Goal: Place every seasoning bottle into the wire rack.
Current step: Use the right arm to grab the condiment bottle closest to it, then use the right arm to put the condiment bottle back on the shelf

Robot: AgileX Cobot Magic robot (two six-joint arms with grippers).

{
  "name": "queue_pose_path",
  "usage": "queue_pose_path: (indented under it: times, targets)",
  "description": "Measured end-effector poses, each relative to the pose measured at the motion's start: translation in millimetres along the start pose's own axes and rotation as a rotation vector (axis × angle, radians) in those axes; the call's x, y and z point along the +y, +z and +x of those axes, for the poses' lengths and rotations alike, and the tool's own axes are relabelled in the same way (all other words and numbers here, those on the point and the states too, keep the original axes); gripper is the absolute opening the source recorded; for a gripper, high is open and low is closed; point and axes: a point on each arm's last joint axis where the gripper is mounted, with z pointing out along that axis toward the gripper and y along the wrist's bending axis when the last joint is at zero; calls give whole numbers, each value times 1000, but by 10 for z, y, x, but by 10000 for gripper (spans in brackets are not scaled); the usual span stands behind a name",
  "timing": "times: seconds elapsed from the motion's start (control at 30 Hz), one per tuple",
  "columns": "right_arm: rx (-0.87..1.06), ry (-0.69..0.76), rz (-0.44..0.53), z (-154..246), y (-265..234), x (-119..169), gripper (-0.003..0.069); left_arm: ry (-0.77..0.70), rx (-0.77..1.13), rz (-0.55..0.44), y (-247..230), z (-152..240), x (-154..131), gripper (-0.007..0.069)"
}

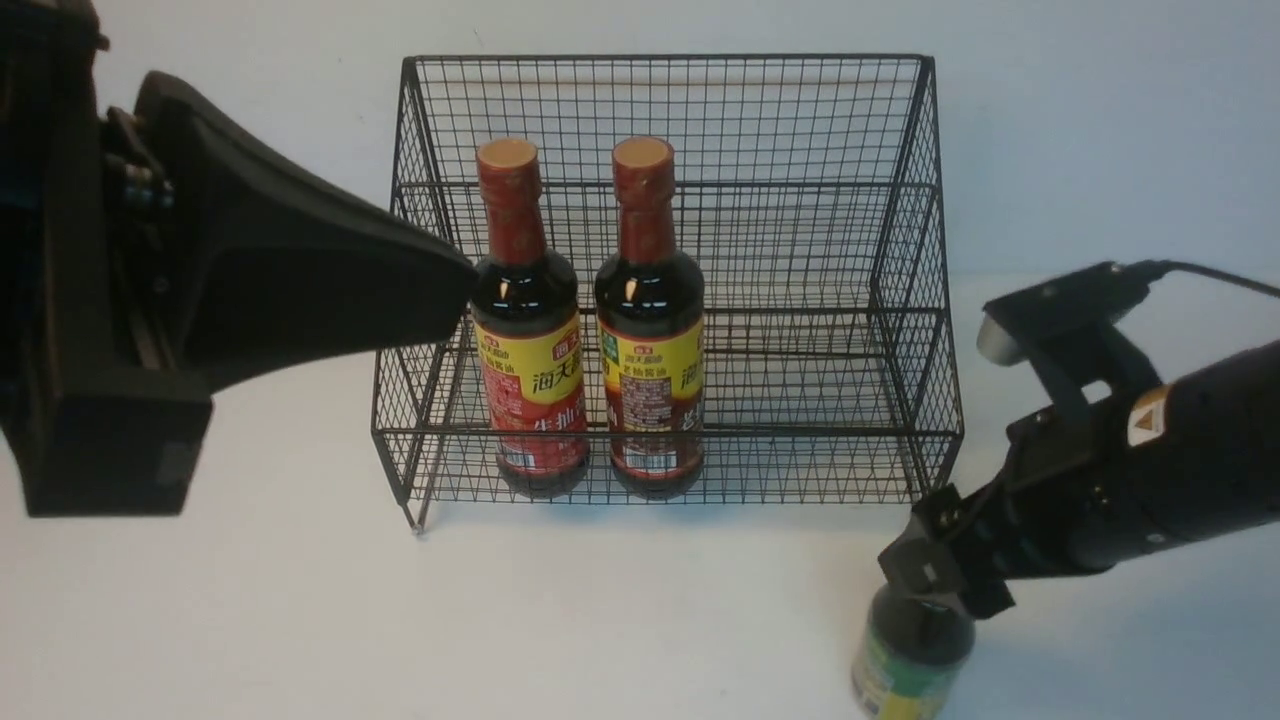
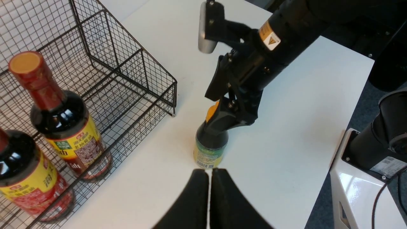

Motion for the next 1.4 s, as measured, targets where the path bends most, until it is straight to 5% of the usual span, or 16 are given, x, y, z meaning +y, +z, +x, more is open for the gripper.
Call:
queue_pose_path:
  times: [0.17,0.23,0.3,0.5,0.87,1.4]
  targets:
    - [19,-18,-21,-3,83,3,464,7,7,-13,0,6,13,-5]
    - [21,-48,-30,-37,51,16,327,12,11,-22,0,10,20,-5]
    - [25,-79,-31,-68,18,22,291,15,16,-26,0,14,24,-5]
    - [78,-143,-82,-285,-247,108,297,57,57,-102,-83,74,46,-5]
    - [-180,-250,-71,-1133,-954,235,297,82,44,-220,-313,140,16,-5]
    - [-100,-315,-23,-1633,-99,19,297,80,48,-223,-304,140,25,-5]
